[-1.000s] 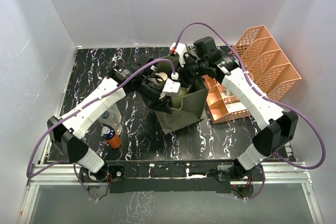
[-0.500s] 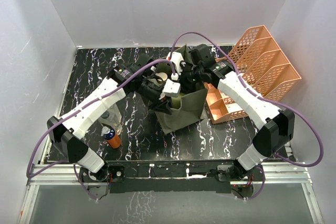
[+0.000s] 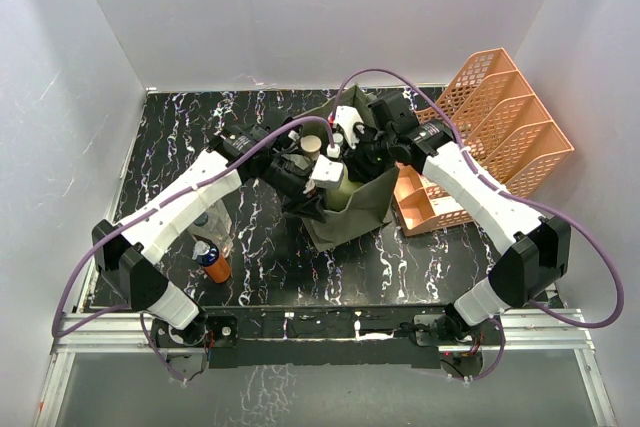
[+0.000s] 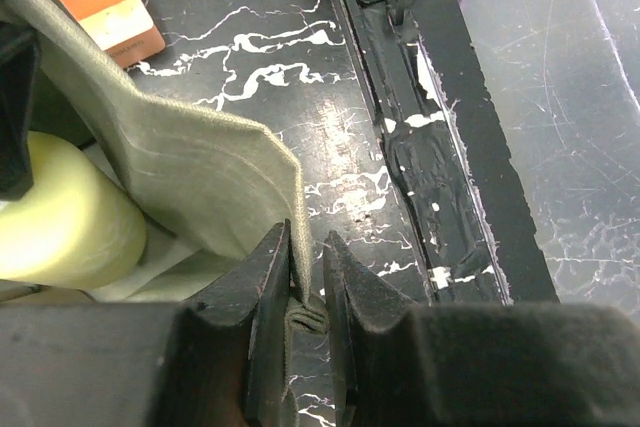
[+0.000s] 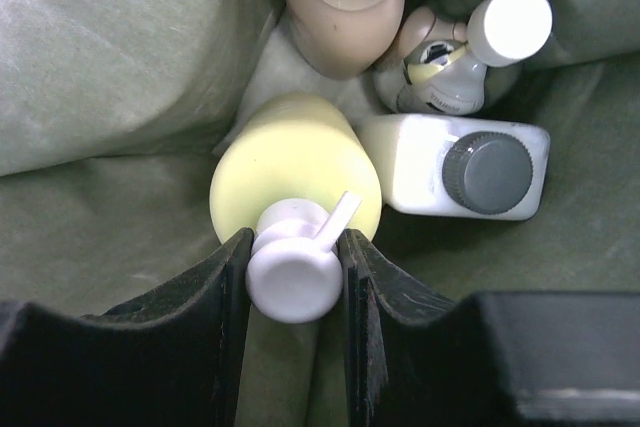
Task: Place the personal care products into the canvas bag
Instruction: Place the care product in the canvas bag.
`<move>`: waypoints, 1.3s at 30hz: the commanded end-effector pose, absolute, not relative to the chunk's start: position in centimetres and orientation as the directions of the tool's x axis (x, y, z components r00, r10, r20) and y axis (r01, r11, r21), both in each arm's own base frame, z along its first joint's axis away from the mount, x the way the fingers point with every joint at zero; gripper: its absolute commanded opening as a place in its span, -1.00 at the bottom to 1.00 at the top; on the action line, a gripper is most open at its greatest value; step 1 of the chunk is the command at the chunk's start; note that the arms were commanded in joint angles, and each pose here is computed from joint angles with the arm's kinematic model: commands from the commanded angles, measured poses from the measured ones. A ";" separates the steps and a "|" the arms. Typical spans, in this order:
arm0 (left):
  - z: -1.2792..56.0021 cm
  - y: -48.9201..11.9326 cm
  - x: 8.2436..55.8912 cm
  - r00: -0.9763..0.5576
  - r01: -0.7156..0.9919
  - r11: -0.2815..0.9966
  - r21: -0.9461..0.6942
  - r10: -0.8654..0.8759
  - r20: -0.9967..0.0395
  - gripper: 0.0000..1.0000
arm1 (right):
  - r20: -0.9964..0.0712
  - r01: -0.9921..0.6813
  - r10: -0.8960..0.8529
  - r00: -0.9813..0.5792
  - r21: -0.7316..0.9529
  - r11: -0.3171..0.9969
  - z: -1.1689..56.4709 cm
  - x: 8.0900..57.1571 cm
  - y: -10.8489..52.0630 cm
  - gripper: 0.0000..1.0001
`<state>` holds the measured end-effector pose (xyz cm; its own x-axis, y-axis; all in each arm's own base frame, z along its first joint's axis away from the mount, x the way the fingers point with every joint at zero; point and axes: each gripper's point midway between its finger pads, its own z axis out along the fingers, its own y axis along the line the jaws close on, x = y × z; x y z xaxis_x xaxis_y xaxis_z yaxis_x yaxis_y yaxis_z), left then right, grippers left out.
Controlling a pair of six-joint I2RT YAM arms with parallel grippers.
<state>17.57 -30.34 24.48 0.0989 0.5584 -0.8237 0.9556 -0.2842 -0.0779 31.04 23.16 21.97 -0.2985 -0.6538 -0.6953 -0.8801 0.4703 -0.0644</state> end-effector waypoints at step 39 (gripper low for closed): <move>23.9 -32.5 16.8 0.004 0.932 -0.301 -0.203 0.567 -0.824 -1.00 | -0.696 -0.777 -0.617 -0.367 -0.135 0.615 20.5 37.0 18.4 -0.84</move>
